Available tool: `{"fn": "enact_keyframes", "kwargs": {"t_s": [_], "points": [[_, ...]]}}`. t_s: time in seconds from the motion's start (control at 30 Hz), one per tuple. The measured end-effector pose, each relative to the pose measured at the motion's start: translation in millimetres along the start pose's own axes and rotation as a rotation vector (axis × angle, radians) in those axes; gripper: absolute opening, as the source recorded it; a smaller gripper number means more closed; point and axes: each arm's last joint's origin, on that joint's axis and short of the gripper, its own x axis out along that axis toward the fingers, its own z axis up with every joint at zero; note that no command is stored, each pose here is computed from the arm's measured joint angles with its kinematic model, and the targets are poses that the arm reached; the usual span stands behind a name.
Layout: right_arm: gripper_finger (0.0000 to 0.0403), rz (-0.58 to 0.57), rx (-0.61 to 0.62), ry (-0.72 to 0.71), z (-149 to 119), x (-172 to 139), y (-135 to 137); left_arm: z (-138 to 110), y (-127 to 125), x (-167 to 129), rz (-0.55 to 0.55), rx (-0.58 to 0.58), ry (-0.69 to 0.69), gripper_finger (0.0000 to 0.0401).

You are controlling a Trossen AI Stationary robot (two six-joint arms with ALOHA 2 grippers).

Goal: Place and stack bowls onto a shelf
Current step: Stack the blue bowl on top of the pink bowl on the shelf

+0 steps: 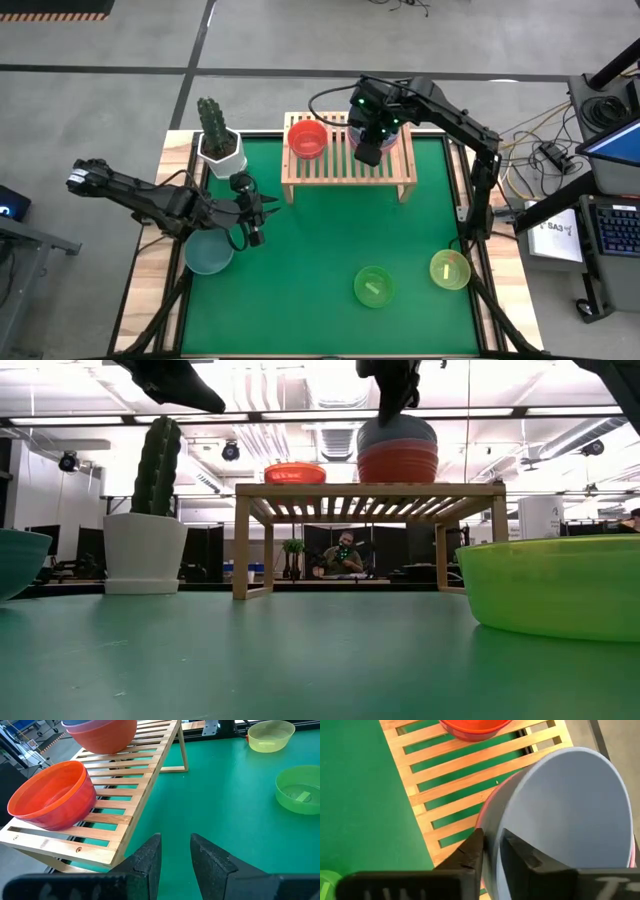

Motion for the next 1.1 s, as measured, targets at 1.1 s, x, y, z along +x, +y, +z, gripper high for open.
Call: {"fn": "enact_keyframes", "kwargs": {"t_s": [1.1], "points": [[0.0009, 0.013, 0.029, -0.077, 6.1, 18.9, 2.4, -0.1, 0.0, 0.0, 0.000, 0.000, 0.000, 0.0086]]}}
